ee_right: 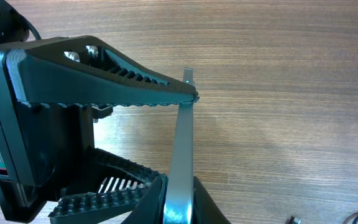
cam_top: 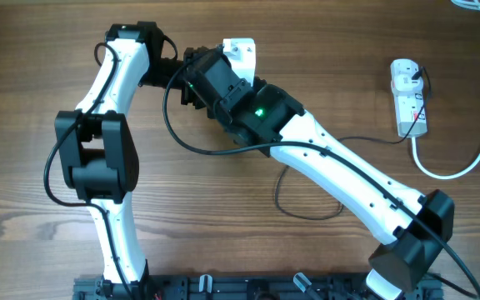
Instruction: Plug charger to phone and switch on socket
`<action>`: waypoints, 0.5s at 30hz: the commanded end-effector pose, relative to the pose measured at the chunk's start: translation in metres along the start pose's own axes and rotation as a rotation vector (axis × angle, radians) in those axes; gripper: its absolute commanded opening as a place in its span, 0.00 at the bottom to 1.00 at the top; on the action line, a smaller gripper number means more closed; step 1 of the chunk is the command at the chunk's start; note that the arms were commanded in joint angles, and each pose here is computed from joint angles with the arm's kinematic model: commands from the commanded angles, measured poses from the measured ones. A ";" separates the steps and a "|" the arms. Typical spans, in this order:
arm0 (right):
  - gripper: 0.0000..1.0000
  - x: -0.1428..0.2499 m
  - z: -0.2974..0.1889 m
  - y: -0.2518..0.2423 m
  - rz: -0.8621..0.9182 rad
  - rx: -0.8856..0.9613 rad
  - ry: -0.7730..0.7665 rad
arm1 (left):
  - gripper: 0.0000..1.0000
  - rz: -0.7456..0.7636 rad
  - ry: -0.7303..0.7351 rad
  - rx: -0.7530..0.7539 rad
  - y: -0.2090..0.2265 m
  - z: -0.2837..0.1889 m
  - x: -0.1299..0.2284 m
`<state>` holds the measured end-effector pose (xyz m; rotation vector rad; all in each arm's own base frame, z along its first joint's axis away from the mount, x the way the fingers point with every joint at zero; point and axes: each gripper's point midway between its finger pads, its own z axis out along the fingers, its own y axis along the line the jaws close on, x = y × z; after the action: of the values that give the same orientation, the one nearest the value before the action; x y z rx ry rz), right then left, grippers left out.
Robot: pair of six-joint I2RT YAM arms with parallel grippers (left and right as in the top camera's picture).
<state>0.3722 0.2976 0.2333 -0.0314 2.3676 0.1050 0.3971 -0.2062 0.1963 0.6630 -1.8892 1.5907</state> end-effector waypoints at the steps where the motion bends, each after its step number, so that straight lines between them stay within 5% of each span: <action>1: 0.13 -0.001 0.004 0.001 0.000 0.014 -0.007 | 0.70 0.062 0.013 0.025 -0.013 -0.001 0.016; 11: 0.05 0.002 0.004 0.003 0.010 0.002 0.006 | 0.79 0.062 0.013 0.026 -0.014 -0.001 0.016; 13: 0.04 -0.001 0.001 0.002 0.103 0.001 -0.002 | 1.00 0.062 0.013 0.026 -0.014 -0.001 0.016; 15: 0.04 -0.017 -0.013 -0.010 0.402 0.026 -0.077 | 1.00 0.062 0.013 0.025 -0.013 -0.001 0.016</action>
<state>0.3705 0.2971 0.2315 0.0928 2.3802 0.1551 0.3978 -0.2059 0.1991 0.6549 -1.8828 1.6090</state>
